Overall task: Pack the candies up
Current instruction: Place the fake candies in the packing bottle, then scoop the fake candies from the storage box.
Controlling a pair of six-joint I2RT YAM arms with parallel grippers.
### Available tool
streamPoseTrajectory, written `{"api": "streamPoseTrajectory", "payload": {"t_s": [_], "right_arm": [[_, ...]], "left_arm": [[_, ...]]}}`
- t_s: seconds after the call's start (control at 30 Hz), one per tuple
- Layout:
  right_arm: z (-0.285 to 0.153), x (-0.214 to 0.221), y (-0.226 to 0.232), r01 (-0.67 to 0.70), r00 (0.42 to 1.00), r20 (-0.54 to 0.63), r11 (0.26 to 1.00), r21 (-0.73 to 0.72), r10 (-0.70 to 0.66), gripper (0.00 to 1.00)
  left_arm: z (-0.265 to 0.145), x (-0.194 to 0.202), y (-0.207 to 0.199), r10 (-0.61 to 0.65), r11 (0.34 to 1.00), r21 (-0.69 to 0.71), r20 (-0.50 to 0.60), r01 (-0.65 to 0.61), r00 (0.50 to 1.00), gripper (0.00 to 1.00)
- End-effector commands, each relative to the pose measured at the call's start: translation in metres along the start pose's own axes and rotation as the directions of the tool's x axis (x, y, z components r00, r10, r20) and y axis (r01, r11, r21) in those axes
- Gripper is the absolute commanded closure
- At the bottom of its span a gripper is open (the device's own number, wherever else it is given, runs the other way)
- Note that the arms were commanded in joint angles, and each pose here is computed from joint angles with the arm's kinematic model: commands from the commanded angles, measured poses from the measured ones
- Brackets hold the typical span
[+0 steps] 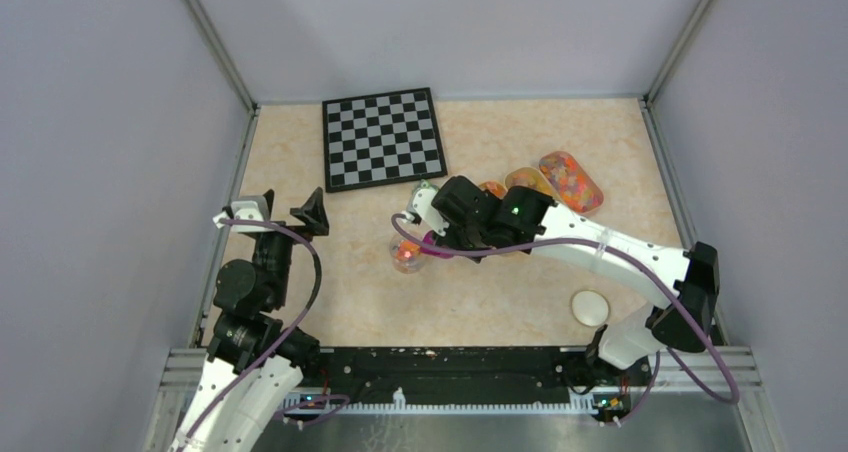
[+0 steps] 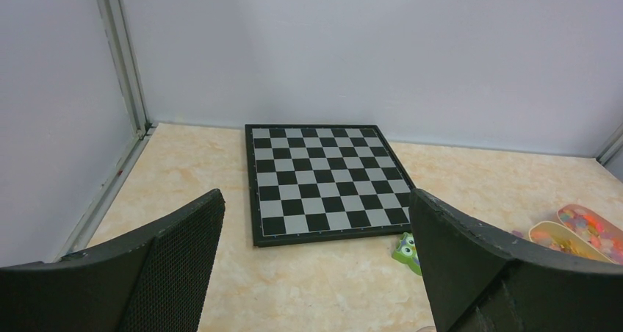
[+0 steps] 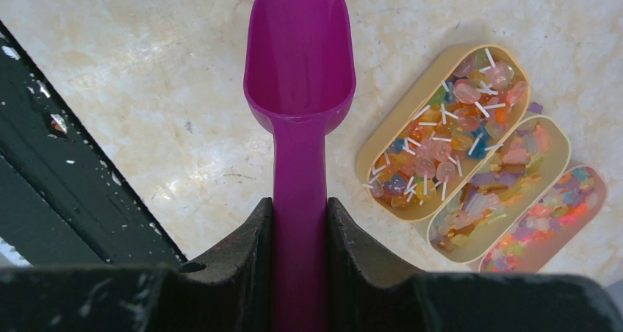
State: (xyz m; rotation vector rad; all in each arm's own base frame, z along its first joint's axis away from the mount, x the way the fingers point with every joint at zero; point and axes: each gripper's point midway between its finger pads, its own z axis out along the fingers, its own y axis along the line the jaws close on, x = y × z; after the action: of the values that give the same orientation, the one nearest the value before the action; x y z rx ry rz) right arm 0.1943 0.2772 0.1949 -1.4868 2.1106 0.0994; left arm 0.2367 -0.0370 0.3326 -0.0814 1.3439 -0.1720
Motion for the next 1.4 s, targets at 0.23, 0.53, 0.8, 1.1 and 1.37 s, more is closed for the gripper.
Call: {"api": "streamPoseTrajectory", "payload": {"t_s": [0.23,0.53,0.8,1.1,1.37], "right_arm": [[-0.025,0.03,-0.064,-0.109,0.992,0.076,0.975,0.192,0.096,1.0],[-0.038,0.094,-0.1,-0.219,0.969,-0.045,0.931,0.292,0.242,1.0],[-0.023,0.116,-0.111,-0.256,0.943,-0.133,0.92,0.296,0.305,1.0],[-0.011,0.118,-0.125,-0.294,0.923,-0.154,0.905,0.309,0.353,1.0],[0.008,0.104,-0.122,-0.332,0.928,-0.088,0.911,0.243,0.362,1.0]], "left_arm": [[0.005,-0.006,-0.011,-0.033,0.998,0.046,0.025,0.032,0.999,0.01],[0.014,0.017,-0.049,-0.049,0.973,0.221,-0.079,0.065,0.996,0.01],[0.018,0.031,-0.06,-0.053,0.961,0.264,-0.137,0.088,0.989,0.01],[0.062,0.069,-0.133,-0.237,0.843,0.335,-0.471,0.421,0.849,0.18],[0.137,0.124,-0.186,-0.365,0.716,0.253,-0.659,0.651,0.658,0.57]]}}
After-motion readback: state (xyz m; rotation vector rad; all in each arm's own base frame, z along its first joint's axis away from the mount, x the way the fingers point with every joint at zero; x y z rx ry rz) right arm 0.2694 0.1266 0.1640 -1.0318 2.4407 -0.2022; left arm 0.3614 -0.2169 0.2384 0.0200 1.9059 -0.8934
